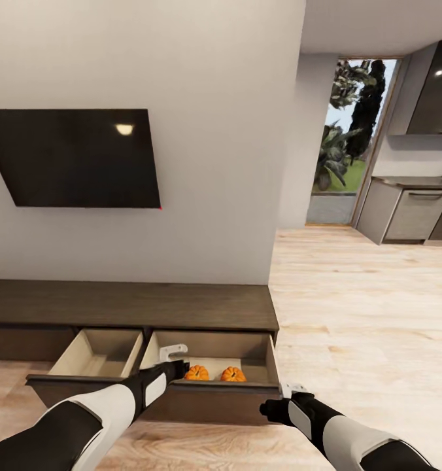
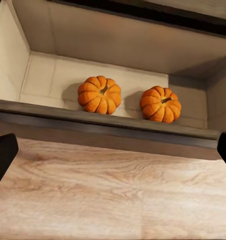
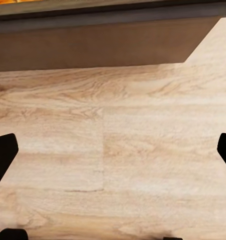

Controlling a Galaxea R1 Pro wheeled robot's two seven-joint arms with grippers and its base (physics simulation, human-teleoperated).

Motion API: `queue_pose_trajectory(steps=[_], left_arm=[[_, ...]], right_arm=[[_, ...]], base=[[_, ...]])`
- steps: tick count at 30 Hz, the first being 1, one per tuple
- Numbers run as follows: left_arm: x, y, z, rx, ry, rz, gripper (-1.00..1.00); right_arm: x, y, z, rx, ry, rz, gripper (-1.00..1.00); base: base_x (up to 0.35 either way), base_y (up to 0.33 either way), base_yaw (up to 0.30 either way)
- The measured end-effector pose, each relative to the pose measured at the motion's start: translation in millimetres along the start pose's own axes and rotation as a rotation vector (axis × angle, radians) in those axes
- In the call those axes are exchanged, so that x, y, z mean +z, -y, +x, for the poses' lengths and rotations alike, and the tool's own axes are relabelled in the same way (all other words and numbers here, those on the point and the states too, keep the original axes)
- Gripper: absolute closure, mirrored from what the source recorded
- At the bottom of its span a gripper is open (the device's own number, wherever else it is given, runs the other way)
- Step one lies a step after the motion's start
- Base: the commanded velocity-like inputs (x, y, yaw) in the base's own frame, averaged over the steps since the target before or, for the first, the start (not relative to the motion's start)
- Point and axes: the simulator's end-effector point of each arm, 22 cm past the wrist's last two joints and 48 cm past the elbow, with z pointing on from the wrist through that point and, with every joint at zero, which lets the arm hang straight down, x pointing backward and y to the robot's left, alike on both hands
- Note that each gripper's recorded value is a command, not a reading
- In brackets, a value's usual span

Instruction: Place each of the two pumpkins and all three candles from the living room inside a cabinet in the living room (use any cabinet), then make sure every cabinet is closed, and position the cauldron so it is next to a table in the living room.

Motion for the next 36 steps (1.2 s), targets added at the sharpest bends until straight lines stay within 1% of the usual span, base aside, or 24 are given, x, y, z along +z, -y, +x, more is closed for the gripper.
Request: queue_pose_trajectory(steps=[3, 7, 11, 18, 31, 32, 36], left_arm=[[3.5, 3, 5, 0.022, -0.001, 0.005, -1.0], [8.3, 5, 14, 0.034, -0.007, 0.009, -1.0], [13.3, 4, 21, 0.037, -0.01, 0.007, -1.0], [21.9, 1, 34, 0.035, -0.017, 0.001, -1.0], [38.1, -4, 55, 0.034, -0.028, -0.001, -1.0], [39.4, -4, 56, 0.034, -0.028, 0.001, -1.0], [44.4, -5, 61, 0.034, -0.028, 0.004, -1.0]], right_arm=[[4.4, 1, 1, 0.0, 0.005, 0.0, -1.0], [10.1, 1, -5, -0.001, 0.046, -0.001, -1.0], [16.1, -1, -6, -0.003, 0.065, -0.001, -1.0], [27.1, -16, 0, -0.007, 0.068, -0.019, -1.0], [47.1, -16, 8, -0.01, 0.076, -0.025, -1.0], [48.1, -17, 4, -0.012, 0.099, -0.03, -1.0], [53.4, -17, -2, -0.017, 0.143, -0.031, -1.0]], base=[[0.0, 0.0, 0.0], [0.0, 0.0, 0.0], [0.0, 0.0, 0.0], [0.0, 0.0, 0.0], [0.0, 0.0, 0.0], [0.0, 0.0, 0.0], [0.0, 0.0, 0.0]])
